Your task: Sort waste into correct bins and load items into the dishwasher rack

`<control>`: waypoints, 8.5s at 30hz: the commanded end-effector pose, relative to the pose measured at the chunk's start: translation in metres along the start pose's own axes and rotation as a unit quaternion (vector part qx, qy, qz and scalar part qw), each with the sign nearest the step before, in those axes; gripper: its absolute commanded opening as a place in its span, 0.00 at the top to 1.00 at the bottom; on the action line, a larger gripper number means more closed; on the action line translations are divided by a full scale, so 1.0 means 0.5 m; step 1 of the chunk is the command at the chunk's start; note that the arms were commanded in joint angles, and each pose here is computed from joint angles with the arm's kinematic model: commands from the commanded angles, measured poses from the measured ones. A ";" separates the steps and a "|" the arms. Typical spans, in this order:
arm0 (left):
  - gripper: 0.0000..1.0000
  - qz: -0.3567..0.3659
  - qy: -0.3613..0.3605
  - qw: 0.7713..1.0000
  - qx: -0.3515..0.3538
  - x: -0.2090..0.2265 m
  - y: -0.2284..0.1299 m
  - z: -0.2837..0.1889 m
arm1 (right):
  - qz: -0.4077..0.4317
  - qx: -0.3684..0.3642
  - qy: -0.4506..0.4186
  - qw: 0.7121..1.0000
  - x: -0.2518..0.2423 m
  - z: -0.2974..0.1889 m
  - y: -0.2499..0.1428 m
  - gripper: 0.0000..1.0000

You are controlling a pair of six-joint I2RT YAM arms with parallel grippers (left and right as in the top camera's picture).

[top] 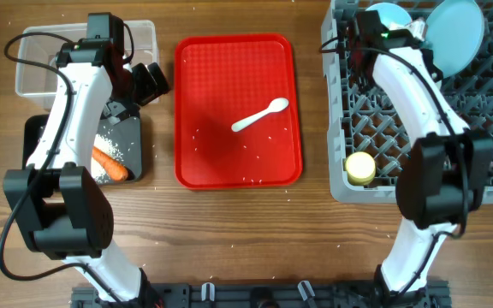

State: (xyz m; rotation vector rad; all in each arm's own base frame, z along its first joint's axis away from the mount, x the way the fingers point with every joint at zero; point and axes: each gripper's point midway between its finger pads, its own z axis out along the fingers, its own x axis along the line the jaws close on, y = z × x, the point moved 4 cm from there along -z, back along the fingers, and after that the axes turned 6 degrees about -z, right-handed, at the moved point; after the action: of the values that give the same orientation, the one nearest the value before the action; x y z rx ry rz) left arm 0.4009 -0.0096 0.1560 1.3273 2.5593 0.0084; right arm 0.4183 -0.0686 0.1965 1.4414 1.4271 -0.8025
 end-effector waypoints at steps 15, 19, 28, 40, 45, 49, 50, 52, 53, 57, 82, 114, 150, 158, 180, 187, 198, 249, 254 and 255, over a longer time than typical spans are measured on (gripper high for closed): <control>0.00 -0.008 0.007 1.000 0.002 0.005 -0.001 0.007 | -0.117 -0.010 0.238 0.964 0.174 -0.147 -0.032 0.00; 0.00 -0.008 0.007 1.000 0.002 0.005 -0.001 0.007 | 0.009 -0.058 0.339 0.939 0.042 -0.229 0.033 0.00; 0.00 -0.008 0.007 1.000 0.002 0.005 -0.001 0.007 | 0.227 -0.089 0.537 0.807 0.016 -0.032 0.200 0.27; 0.00 -0.008 0.007 1.000 0.002 0.005 -0.001 0.007 | 0.240 -0.029 0.524 0.817 0.138 0.064 0.211 0.96; 0.00 -0.008 0.007 1.000 0.002 0.005 -0.001 0.007 | 0.274 -0.063 0.447 0.849 0.000 0.048 0.199 0.96; 0.00 -0.008 0.007 1.000 0.002 0.005 -0.001 0.007 | 0.285 -0.058 0.354 0.889 -0.070 0.049 0.169 0.96; 0.00 -0.008 0.007 1.000 0.002 0.005 -0.001 0.007 | 0.275 -0.051 0.305 0.910 -0.076 0.045 0.159 0.96; 0.00 -0.008 0.007 1.000 0.002 0.005 -0.001 0.007 | 0.256 -0.054 0.207 0.943 -0.078 0.029 0.156 0.96; 0.00 -0.008 0.007 1.000 0.002 0.005 -0.001 0.007 | 0.237 -0.061 0.168 0.955 -0.071 0.017 0.161 0.96; 0.00 -0.008 0.007 1.000 0.002 0.005 -0.001 0.007 | 0.175 -0.066 0.032 0.982 0.000 -0.007 0.177 0.96; 0.00 -0.008 0.007 1.000 0.002 0.005 -0.001 0.007 | -0.017 -0.137 0.378 0.915 0.052 -0.217 0.119 0.00; 0.00 -0.008 0.007 1.000 0.002 0.005 -0.001 0.007 | 0.100 0.010 0.601 0.793 0.658 -0.286 -0.010 0.80; 0.00 -0.003 -0.020 0.999 -0.036 -0.017 0.030 0.006 | 0.068 -0.145 0.481 0.862 -0.107 -0.034 -0.064 0.16; 0.29 0.060 -0.041 0.992 -0.102 -0.027 0.008 -0.251 | 0.085 -0.254 0.622 0.736 -0.141 -0.168 -0.038 0.00; 0.00 0.016 -0.063 0.971 -0.231 0.155 -0.248 -0.568 | 0.099 -0.301 0.625 0.713 -0.187 -0.209 -0.044 0.00; 0.00 0.142 -0.243 0.796 -0.536 0.156 -0.240 -0.404 | 0.099 -0.301 0.625 0.713 -0.187 -0.209 -0.044 0.00; 0.00 0.116 -0.214 0.799 -0.550 0.259 -0.283 -0.110 | 0.099 -0.301 0.625 0.713 -0.187 -0.209 -0.044 0.00; 0.00 0.110 -0.211 0.797 -0.555 0.262 -0.279 -0.105 | 0.253 -0.619 0.421 0.613 0.067 -0.252 -0.409 0.00; 0.00 0.110 -0.211 0.797 -0.555 0.262 -0.279 -0.105 | 0.252 -0.618 0.421 0.614 0.067 -0.252 -0.409 0.00; 0.00 0.110 -0.211 0.797 -0.555 0.262 -0.279 -0.105 | 0.252 -0.618 0.421 0.614 0.067 -0.252 -0.409 0.00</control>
State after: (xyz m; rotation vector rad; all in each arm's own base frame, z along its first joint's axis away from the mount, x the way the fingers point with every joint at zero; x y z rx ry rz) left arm 0.2053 0.0172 0.1622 0.9273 1.4698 0.9457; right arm 0.2023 0.0398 0.1768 0.8683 1.4796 1.2596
